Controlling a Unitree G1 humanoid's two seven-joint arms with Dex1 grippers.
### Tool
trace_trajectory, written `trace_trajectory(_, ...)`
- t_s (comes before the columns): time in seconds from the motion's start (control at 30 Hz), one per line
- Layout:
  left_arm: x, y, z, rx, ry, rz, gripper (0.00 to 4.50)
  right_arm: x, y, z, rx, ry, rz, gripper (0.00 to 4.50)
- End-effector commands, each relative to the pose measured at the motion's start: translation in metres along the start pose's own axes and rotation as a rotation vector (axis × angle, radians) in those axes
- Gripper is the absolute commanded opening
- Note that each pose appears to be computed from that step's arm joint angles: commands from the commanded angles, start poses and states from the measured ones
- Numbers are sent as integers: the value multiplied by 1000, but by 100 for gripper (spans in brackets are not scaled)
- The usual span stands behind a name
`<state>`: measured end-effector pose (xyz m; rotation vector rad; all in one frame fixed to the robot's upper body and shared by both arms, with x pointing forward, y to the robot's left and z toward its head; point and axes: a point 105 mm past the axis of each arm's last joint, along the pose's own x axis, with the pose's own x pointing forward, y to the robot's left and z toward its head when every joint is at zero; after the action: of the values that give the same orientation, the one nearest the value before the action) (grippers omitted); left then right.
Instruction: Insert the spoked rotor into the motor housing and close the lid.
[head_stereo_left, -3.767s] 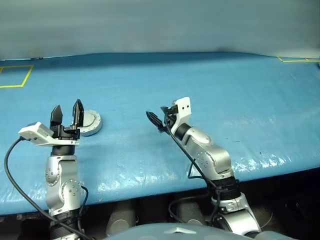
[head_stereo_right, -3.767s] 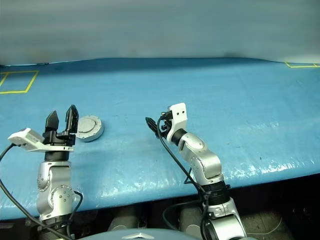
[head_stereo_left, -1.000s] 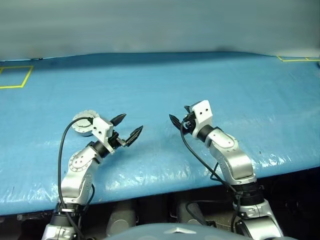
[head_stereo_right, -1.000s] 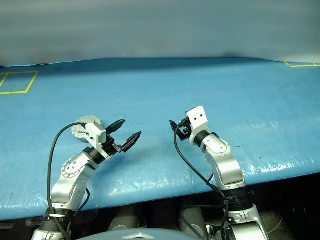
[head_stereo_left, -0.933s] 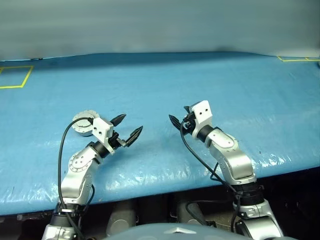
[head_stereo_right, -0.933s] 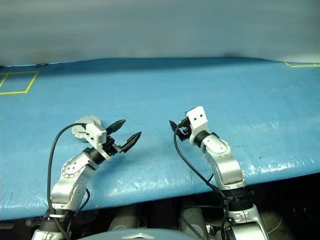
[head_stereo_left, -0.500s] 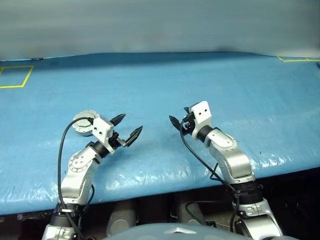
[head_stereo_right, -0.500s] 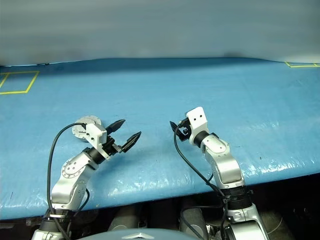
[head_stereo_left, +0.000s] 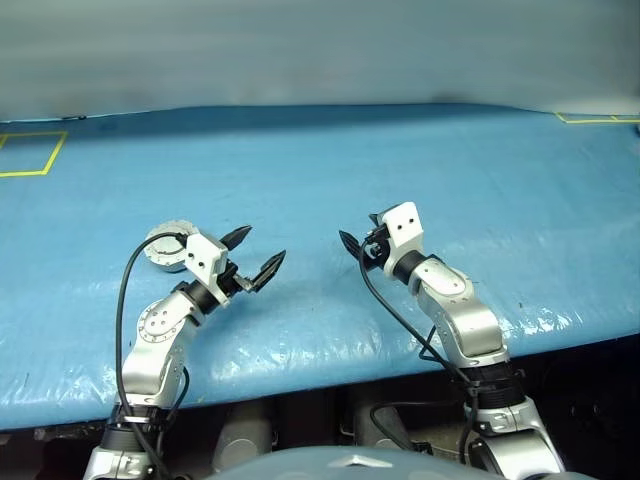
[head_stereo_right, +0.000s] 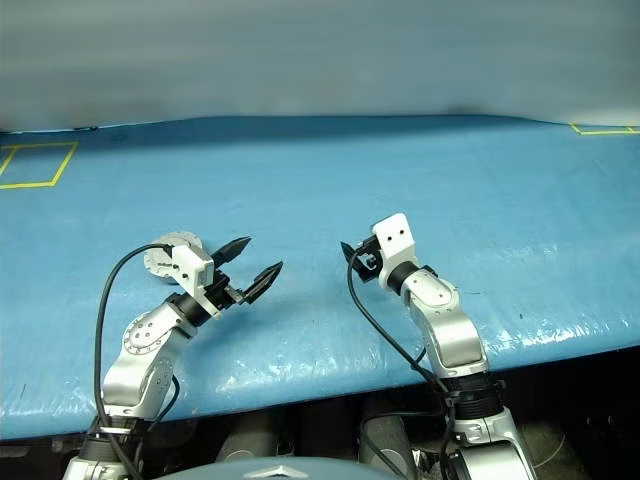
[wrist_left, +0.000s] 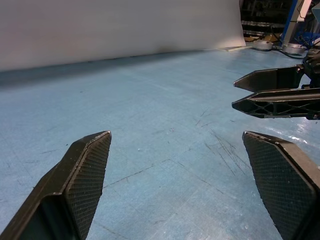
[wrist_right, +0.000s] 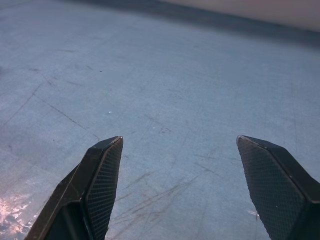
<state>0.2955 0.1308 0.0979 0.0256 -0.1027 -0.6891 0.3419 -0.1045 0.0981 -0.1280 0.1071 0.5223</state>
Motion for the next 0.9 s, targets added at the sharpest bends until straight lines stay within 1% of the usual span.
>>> trace_trajectory(0.03, 2, 0, 14, 37, -44, -8, 448, 0, -1, 19, -26, -71, -8, 384)
trace_trajectory(0.43, 2, 1, 16, 41, -34, -19, 448, -1, 0, 19, -15, -75, -22, 384)
trace_trajectory(0.63, 0, -2, 13, 22, -29, -23, 448, -6, -9, 20, -28, -73, -50, 384)
trace_trajectory(0.73, -2, -2, 11, 24, -14, -26, 448, -7, -13, 17, -21, -69, -78, 384)
trace_trajectory(0.9, -2, 1, 10, 29, -14, -9, 448, -9, -8, 12, -31, -52, -62, 384)
